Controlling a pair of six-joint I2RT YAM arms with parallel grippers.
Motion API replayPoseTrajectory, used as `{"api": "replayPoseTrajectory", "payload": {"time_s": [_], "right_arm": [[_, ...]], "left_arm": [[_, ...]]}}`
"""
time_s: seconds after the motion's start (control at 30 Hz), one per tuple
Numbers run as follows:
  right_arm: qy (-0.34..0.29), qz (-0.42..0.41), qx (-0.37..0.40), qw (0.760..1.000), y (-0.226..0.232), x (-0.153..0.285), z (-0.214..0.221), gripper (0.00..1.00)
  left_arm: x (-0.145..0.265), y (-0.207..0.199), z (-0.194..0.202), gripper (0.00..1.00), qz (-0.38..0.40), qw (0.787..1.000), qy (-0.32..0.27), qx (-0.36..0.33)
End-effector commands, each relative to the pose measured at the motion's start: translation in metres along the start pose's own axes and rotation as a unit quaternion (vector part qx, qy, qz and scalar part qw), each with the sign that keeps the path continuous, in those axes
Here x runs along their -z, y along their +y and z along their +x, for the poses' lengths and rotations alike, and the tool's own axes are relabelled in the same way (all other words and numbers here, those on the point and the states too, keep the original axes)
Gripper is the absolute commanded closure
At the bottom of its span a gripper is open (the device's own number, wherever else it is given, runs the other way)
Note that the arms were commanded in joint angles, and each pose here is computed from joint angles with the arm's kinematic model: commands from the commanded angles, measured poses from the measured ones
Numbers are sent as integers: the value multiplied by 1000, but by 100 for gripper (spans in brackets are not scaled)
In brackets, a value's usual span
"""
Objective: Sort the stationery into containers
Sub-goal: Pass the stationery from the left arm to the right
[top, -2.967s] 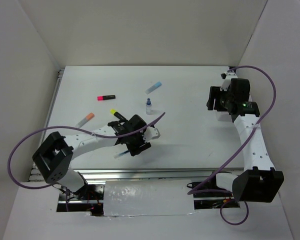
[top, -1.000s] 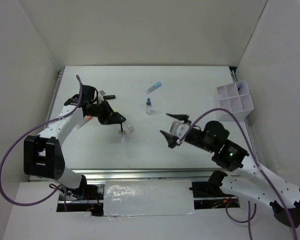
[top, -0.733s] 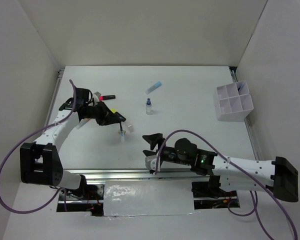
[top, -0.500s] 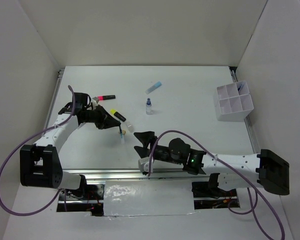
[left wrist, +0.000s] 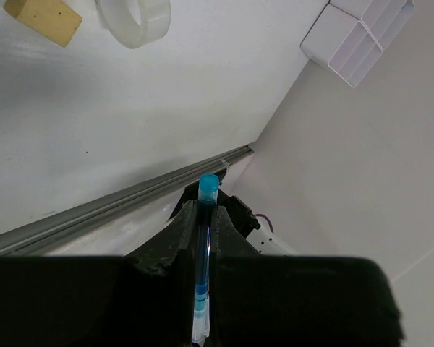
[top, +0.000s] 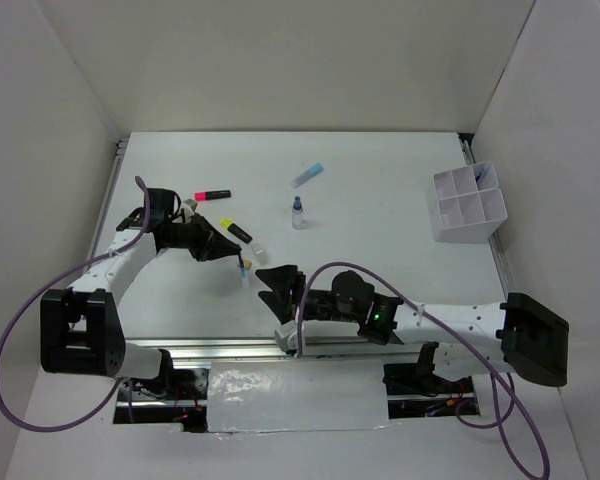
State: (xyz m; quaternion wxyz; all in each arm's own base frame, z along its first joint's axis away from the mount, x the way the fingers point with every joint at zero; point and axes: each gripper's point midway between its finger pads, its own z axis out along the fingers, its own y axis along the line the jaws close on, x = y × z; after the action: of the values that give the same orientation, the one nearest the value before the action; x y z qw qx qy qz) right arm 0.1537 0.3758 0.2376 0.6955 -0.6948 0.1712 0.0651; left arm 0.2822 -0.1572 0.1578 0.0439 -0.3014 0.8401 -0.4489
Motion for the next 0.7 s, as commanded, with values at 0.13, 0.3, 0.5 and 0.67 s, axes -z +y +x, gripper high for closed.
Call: {"api": "replayPoseTrajectory", "payload": {"time_s": [0.13,0.3,0.5,0.67], "right_arm": [[-22,-20,22,999,4,-21,0,36],[-26,-28,28,999,6,-29,5,37],[-25,-19,33,999,0,-42,7,40],[-28,-23,42,998,2,-47,10,45]], "left_arm": [[4,-11,0,100,20,1000,3,2],[3,-11,0,100,20,1000,4,0],[3,-8,2,100,16,1000,3,0],[2,-8,3,100,17,1000,6,0]]}}
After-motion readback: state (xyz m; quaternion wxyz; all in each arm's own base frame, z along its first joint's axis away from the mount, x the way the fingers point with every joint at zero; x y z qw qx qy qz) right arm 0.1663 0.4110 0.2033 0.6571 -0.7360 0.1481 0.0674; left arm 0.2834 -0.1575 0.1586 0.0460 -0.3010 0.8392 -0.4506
